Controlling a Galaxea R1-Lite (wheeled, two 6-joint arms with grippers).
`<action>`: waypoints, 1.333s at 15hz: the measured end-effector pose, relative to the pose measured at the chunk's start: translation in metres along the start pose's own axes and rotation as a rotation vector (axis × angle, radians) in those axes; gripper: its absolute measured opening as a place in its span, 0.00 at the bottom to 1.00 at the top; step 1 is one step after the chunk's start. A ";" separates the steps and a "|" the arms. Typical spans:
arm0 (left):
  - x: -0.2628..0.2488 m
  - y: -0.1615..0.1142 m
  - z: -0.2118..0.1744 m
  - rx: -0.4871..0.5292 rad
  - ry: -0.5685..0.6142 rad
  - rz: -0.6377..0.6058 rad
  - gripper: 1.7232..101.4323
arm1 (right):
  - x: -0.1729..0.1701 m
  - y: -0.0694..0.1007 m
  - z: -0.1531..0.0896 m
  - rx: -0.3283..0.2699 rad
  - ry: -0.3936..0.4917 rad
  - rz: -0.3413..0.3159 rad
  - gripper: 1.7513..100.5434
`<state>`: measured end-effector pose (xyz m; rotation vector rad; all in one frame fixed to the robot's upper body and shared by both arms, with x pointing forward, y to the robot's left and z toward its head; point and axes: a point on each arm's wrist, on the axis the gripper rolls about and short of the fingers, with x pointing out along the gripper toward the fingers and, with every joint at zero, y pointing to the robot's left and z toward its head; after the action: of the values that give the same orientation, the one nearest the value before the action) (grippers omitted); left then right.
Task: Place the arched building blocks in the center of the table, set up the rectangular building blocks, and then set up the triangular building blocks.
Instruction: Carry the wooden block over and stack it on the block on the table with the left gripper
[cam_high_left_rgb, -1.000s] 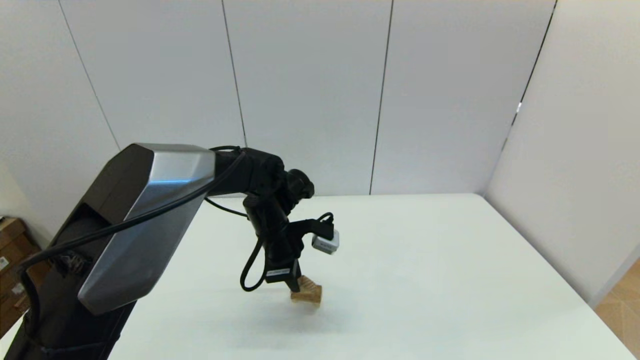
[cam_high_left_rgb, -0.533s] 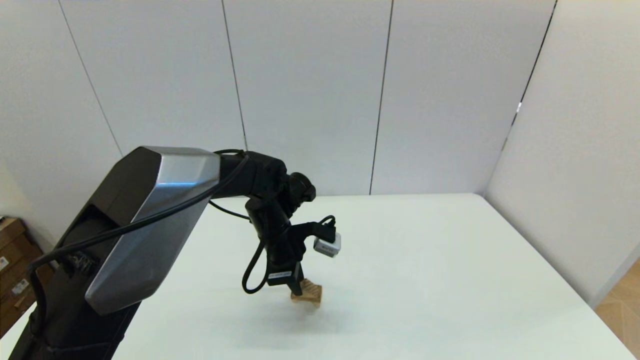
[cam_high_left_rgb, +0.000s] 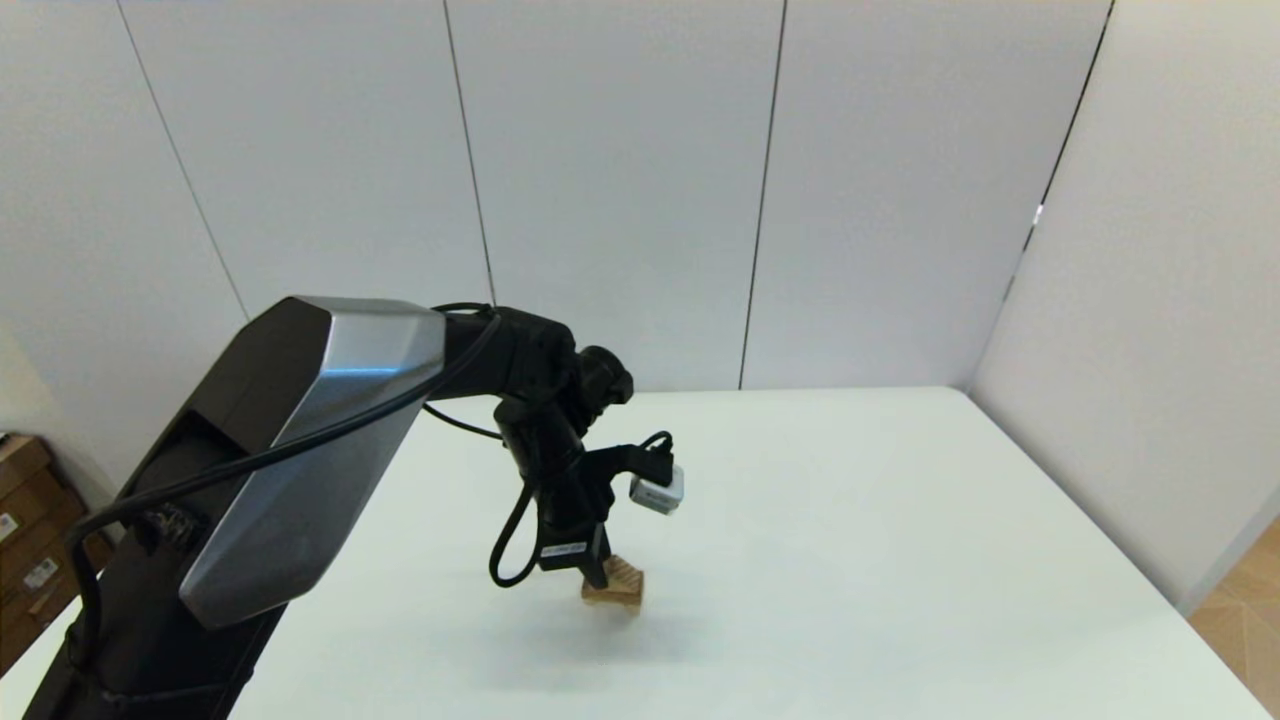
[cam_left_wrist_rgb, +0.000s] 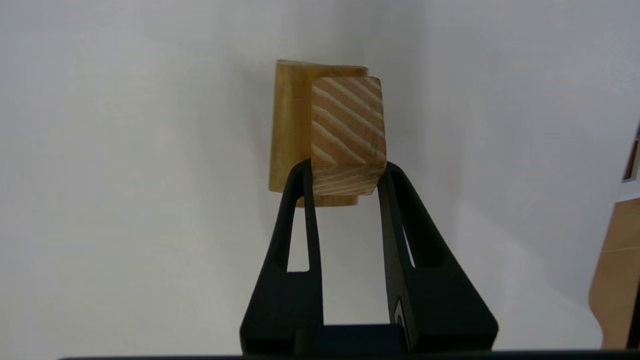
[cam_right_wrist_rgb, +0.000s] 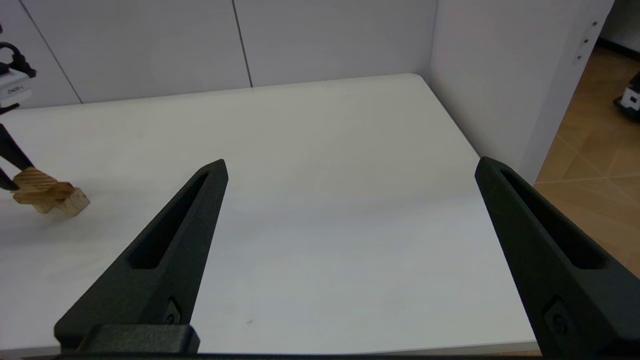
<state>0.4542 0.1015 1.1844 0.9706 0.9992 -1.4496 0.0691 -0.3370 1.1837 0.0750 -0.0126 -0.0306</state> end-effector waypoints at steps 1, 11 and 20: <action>0.001 0.001 0.000 0.002 -0.005 0.007 0.19 | 0.000 0.000 0.000 0.000 0.000 0.000 0.97; 0.003 0.003 -0.003 0.013 -0.002 0.001 0.19 | 0.000 0.000 0.000 0.000 0.000 0.000 0.97; 0.001 0.003 -0.005 0.006 0.001 0.001 0.19 | 0.000 0.000 0.000 0.000 0.000 0.000 0.97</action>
<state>0.4579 0.1060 1.1819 0.9760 0.9952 -1.4523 0.0691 -0.3370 1.1837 0.0750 -0.0126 -0.0306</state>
